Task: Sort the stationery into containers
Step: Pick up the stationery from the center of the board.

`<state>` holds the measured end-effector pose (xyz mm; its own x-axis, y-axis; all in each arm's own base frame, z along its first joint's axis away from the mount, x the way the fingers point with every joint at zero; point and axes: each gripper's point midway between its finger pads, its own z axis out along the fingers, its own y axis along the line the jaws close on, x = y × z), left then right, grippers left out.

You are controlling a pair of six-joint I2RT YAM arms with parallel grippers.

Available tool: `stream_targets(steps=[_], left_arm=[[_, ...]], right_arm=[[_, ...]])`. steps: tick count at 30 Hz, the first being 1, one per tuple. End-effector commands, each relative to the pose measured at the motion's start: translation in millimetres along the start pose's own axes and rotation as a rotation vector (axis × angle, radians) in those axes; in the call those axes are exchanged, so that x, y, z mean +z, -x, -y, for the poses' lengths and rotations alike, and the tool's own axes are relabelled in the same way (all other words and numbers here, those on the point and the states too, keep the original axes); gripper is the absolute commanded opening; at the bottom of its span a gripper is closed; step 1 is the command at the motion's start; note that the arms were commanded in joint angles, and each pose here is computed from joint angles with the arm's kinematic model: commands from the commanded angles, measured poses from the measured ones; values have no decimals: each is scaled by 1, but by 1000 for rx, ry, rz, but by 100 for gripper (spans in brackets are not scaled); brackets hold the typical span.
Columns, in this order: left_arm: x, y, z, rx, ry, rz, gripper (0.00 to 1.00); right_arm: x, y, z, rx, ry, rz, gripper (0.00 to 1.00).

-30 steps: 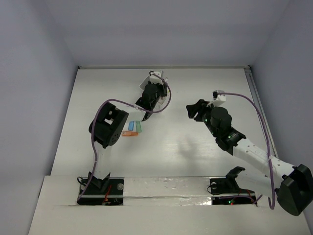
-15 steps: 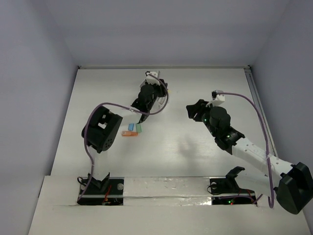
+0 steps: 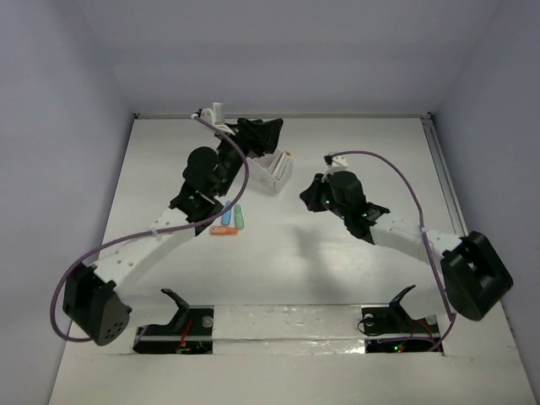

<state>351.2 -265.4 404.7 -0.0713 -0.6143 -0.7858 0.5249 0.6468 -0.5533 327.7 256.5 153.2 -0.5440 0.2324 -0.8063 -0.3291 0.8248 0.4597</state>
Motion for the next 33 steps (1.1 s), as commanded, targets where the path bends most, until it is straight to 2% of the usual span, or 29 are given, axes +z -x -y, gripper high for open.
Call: stream_targets(steps=[1,2,5,6,7,9,12,17,26,33], left_arm=[[-29,-4,17,-151,-54,-75,66],[-38,3,22,-158,-65,-75,67],[-57,10,41,-186,-127,-104,68],[-63,12,48,-196,-151,-110,68],[-67,14,53,-204,-172,-113,70],[-79,24,59,-226,-193,-107,71],[-92,34,63,-243,-207,-90,75],[-102,51,64,-235,-194,-46,82],[-112,57,62,-225,-197,-20,90],[-110,53,63,-210,-203,-43,89]], right_arm=[[18,-18,-58,-81,155,-117,6],[21,-30,-73,-114,175,-150,9],[45,-49,-90,-148,170,-222,33],[48,-59,-95,-160,167,-253,46],[61,-60,-97,-161,159,-261,53],[68,-76,-107,-180,158,-307,64],[87,-86,-112,-206,133,-349,73],[115,-108,-122,-246,103,-401,75],[142,-126,-110,-285,32,-452,74],[152,-130,-98,-324,-25,-461,66]])
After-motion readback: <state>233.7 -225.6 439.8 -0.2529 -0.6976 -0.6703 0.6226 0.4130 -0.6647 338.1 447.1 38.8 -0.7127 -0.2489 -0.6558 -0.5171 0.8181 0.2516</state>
